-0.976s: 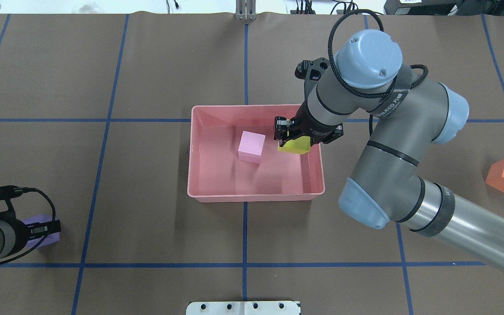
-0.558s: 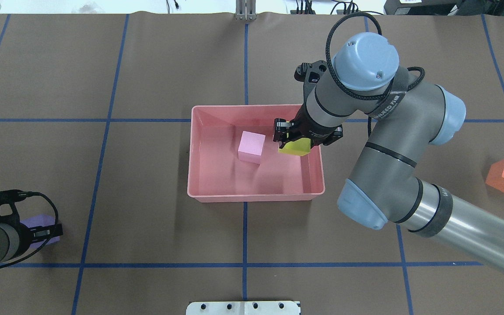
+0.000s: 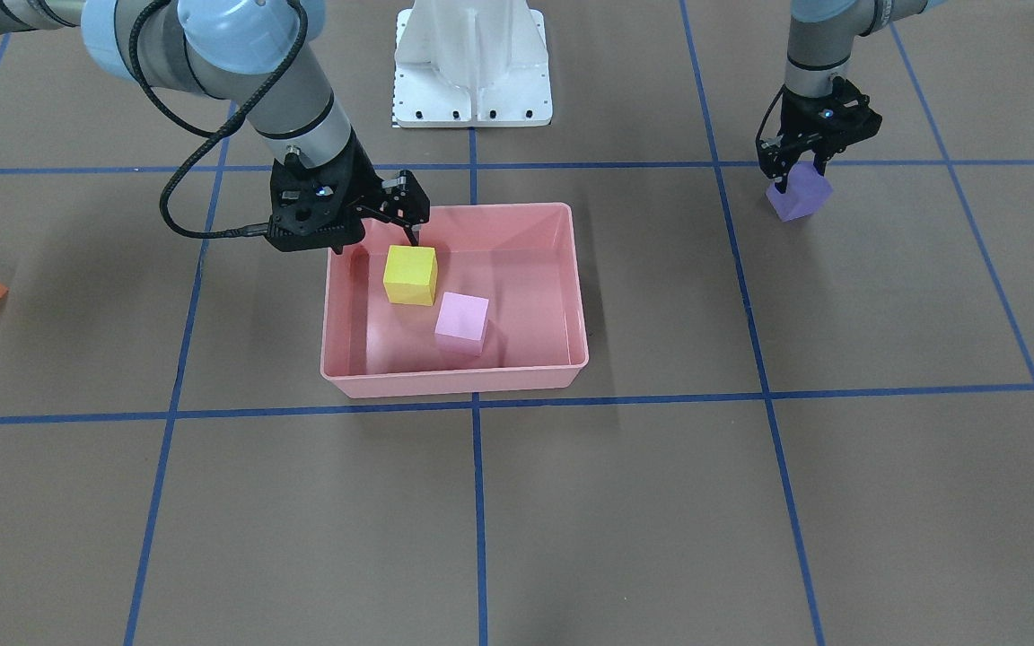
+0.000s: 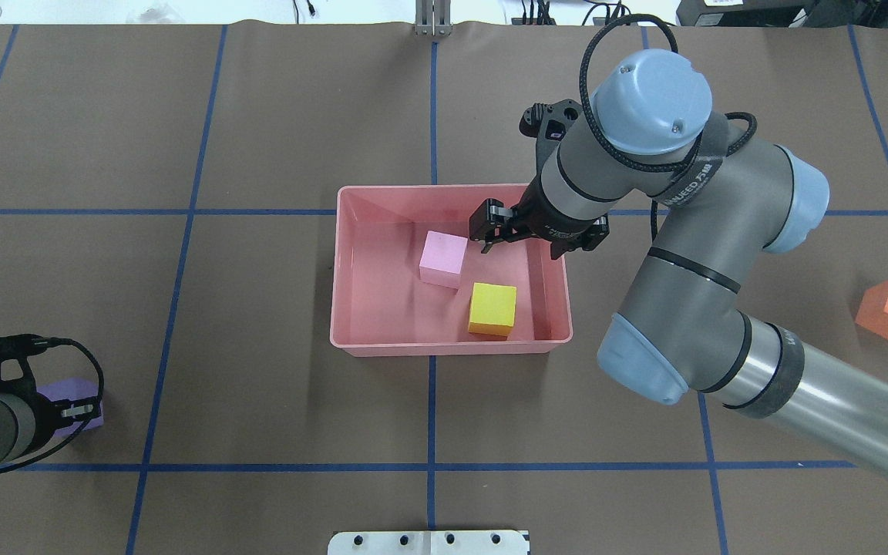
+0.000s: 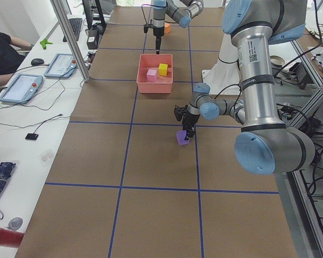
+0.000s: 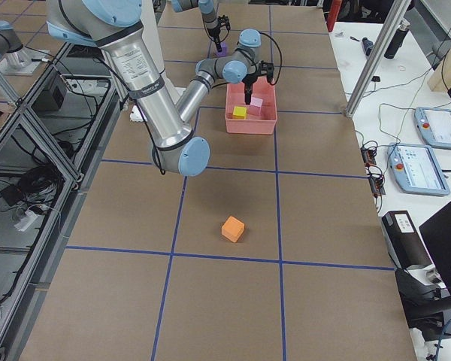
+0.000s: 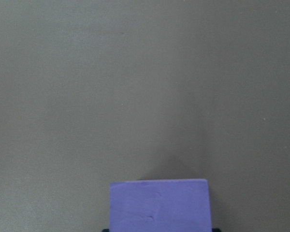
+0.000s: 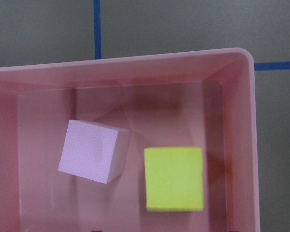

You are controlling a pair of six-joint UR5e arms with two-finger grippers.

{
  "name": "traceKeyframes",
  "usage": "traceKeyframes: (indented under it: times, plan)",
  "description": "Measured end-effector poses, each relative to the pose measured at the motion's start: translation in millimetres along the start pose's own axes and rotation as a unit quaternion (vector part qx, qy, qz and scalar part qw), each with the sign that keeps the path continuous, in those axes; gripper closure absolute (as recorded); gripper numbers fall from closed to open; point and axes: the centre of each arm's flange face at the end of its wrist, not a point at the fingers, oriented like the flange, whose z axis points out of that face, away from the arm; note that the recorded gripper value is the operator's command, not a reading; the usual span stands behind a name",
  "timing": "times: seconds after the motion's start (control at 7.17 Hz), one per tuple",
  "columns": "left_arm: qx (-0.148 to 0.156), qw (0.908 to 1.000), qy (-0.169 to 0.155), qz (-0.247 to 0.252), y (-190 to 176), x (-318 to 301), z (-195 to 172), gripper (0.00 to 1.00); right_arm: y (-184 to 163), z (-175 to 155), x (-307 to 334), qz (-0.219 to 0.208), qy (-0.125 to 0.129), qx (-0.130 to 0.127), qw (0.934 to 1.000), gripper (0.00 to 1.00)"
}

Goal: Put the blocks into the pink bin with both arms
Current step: 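Carry the purple cube into the bin while the right gripper nears the orange cube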

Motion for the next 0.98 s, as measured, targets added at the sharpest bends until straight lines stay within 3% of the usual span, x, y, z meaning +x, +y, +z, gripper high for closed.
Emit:
traceKeyframes:
  times: [0.28, 0.56, 0.84, 0.98]
  plan:
    - [0.003, 0.9996, 0.026, -0.014, -16, 5, -34, 1.00, -17, -35, 11, 0.011, -0.016, 0.014, 0.9997, 0.00]
    - [-0.003, 0.9973, 0.061, -0.042, -61, 10, -73, 1.00, -46, -74, 43, 0.037, -0.025, 0.029, 0.9986, 0.00]
    - [-0.003, 0.9926, 0.104, -0.062, -106, 42, -114, 1.00, -65, -92, 90, 0.052, -0.014, 0.042, 0.9977, 0.00]
    - [-0.001, 0.9904, 0.119, -0.069, -125, 80, -141, 1.00, -69, -94, 114, 0.039, -0.003, 0.045, 0.9982, 0.00]
